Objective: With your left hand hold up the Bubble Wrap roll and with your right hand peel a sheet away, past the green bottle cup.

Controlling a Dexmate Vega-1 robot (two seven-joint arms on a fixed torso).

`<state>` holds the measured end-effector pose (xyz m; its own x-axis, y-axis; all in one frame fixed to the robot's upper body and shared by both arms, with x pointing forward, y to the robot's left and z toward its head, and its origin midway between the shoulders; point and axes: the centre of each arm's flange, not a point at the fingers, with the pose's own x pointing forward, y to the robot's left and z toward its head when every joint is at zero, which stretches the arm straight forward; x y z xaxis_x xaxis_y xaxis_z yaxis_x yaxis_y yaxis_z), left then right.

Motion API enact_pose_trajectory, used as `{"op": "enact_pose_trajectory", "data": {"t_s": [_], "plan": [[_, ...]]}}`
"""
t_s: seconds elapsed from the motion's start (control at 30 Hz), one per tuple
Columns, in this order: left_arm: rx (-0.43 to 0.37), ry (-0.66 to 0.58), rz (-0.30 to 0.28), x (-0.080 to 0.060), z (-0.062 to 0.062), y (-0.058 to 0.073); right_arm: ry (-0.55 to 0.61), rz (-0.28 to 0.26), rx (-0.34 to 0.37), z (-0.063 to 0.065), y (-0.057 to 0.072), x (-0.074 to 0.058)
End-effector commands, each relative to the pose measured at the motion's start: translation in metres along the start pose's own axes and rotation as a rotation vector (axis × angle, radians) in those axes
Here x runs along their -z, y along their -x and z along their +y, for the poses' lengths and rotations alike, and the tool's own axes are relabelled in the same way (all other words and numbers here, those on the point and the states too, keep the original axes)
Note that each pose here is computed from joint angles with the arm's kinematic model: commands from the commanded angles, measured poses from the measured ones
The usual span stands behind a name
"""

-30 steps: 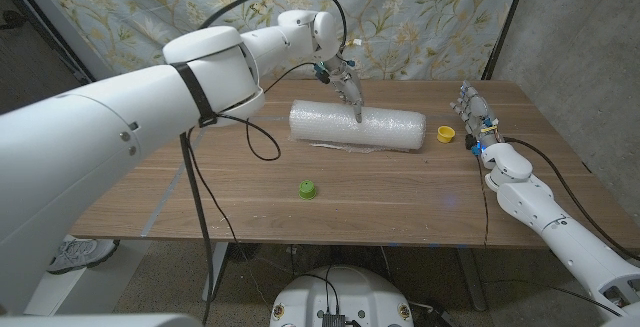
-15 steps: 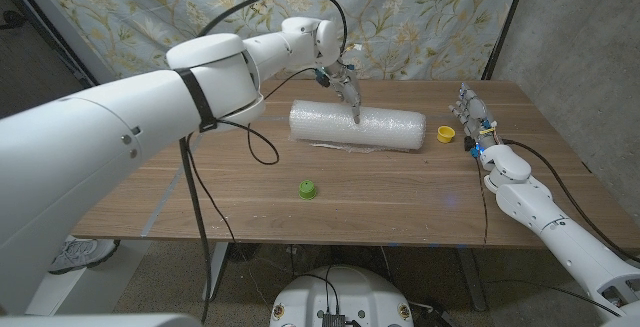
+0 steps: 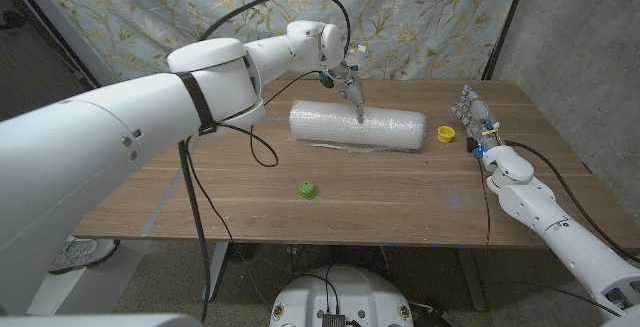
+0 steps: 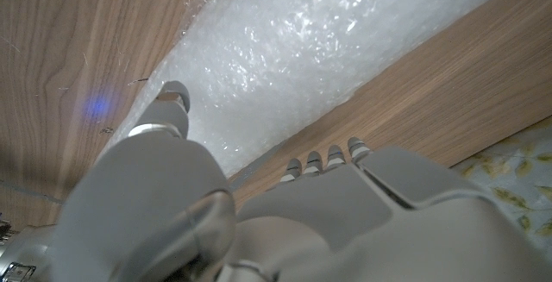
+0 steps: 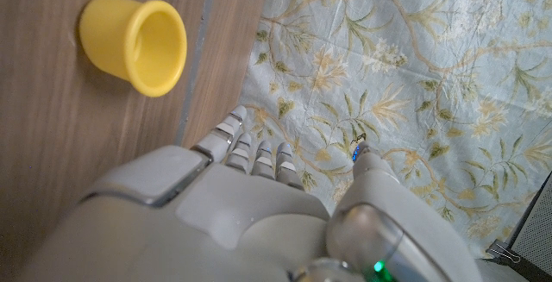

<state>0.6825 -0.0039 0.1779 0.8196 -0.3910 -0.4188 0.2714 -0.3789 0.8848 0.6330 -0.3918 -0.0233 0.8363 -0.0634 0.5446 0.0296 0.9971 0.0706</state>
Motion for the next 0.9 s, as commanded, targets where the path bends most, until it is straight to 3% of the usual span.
{"op": "enact_pose_trajectory", "data": {"t_s": [0.03,0.5,0.9], "plan": [[0.018,0.015,-0.020,-0.007,-0.003,-0.002,0.013,0.010,-0.003,-0.003,0.002,-0.003],[0.068,0.024,-0.029,-0.007,-0.012,-0.005,0.015,0.021,-0.006,-0.003,0.005,-0.001],[0.025,0.018,0.013,-0.002,-0.019,-0.017,0.004,0.043,0.007,-0.005,0.007,0.006]]}}
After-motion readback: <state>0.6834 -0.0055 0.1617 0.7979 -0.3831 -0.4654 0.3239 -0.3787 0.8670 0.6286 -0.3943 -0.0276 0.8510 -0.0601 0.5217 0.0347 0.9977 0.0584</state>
